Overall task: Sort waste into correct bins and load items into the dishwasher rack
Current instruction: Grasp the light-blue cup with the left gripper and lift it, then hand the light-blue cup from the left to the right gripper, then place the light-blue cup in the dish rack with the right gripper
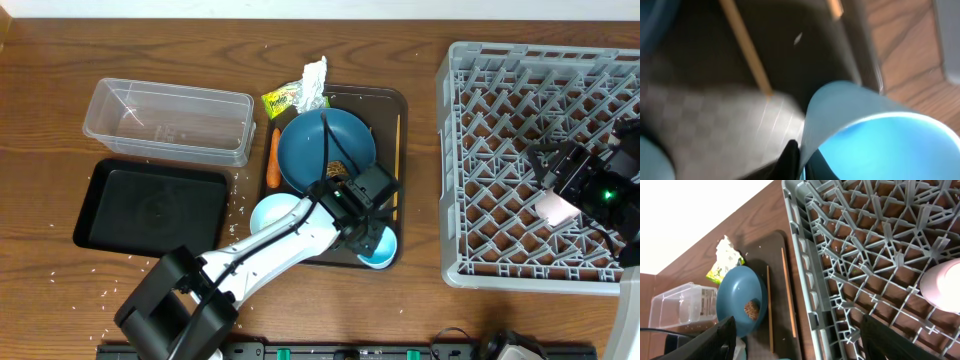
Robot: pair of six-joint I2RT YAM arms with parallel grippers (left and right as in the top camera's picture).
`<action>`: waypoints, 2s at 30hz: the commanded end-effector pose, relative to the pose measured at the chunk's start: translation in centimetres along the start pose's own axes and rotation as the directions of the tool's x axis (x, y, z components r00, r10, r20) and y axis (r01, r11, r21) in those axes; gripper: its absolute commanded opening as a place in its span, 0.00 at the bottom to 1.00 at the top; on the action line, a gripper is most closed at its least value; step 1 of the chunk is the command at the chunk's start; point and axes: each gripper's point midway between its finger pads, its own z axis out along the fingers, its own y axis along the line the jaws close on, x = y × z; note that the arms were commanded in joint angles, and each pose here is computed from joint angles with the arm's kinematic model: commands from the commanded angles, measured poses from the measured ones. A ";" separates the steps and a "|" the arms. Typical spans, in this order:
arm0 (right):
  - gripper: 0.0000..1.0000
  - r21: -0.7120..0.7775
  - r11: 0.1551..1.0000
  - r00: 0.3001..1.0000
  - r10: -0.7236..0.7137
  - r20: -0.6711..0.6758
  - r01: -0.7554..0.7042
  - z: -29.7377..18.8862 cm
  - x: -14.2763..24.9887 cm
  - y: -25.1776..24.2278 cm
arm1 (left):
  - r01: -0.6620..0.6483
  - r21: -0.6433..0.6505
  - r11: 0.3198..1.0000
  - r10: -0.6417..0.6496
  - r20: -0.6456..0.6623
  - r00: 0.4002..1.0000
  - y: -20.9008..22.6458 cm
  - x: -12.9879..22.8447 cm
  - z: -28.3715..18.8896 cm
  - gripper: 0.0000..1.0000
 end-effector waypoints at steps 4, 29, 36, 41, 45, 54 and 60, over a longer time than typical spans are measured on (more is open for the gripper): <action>0.74 -0.005 1.000 0.999 -0.013 -0.030 0.013 0.0 0.7 0.2 | 0.044 0.034 0.998 -0.049 0.142 0.989 1.2 -2.7 -7.6 0.06; 0.83 -0.837 0.105 0.638 -0.699 0.323 0.538 -5.7 12.9 23.6 | -0.323 0.767 0.555 -0.192 0.495 0.847 -0.8 -3.7 -31.2 0.06; 0.81 -0.826 -0.040 0.583 -0.690 0.430 0.563 -5.9 13.8 26.1 | -0.354 0.787 0.505 -0.178 0.496 0.850 -1.4 -3.4 -32.2 0.06; 0.66 -0.844 -0.086 0.570 -0.701 0.429 0.529 -5.8 15.3 26.9 | -0.358 0.785 0.506 -0.176 0.500 0.848 -1.4 -3.5 -32.2 0.06; 0.52 -0.843 -0.091 0.567 -0.700 0.434 0.531 -6.1 15.4 27.0 | -0.378 0.772 0.511 -0.169 0.521 0.836 -1.4 -3.7 -32.4 0.06; 0.39 -0.761 0.197 0.651 -0.671 0.356 0.618 -4.4 10.0 23.7 | -0.338 0.713 0.614 -0.214 0.563 0.798 0.3 -5.4 -31.7 0.61; 0.43 -0.481 0.679 0.819 -0.549 0.169 0.554 -1.1 3.6 14.7 | -0.290 0.689 0.664 -0.268 0.582 0.768 2.8 -6.3 -31.8 0.63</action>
